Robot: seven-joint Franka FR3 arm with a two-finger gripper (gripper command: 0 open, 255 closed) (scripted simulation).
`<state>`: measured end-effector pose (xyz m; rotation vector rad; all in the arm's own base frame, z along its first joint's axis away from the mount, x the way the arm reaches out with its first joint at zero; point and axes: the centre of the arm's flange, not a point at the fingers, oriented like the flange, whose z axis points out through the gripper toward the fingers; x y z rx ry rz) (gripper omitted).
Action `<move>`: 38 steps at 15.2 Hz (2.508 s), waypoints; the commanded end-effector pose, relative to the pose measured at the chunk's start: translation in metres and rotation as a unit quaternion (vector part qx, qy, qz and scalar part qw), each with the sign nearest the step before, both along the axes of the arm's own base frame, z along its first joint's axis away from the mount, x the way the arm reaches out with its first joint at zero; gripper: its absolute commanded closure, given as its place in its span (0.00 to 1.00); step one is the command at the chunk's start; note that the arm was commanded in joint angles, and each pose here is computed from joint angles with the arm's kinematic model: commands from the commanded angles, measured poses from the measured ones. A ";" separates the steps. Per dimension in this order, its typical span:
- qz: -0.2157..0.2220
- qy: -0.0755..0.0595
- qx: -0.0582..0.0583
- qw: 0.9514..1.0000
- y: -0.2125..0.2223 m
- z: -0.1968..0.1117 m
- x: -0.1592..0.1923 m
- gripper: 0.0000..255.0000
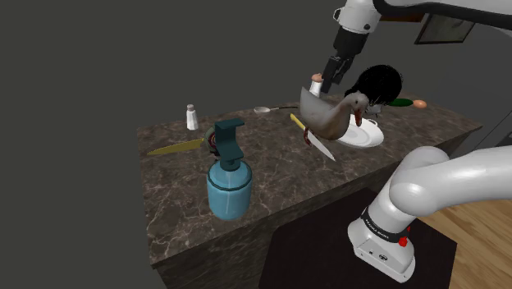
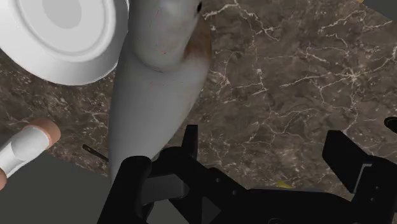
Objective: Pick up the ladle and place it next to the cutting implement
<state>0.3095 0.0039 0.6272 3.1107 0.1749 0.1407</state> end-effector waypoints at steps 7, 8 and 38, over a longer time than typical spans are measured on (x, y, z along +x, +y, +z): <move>0.096 0.000 -0.009 0.995 -0.055 -0.044 0.035 0.00; 0.112 0.000 -0.011 0.994 -0.064 -0.051 0.042 0.00; 0.542 -0.002 -0.052 0.839 -0.196 -0.255 0.324 0.00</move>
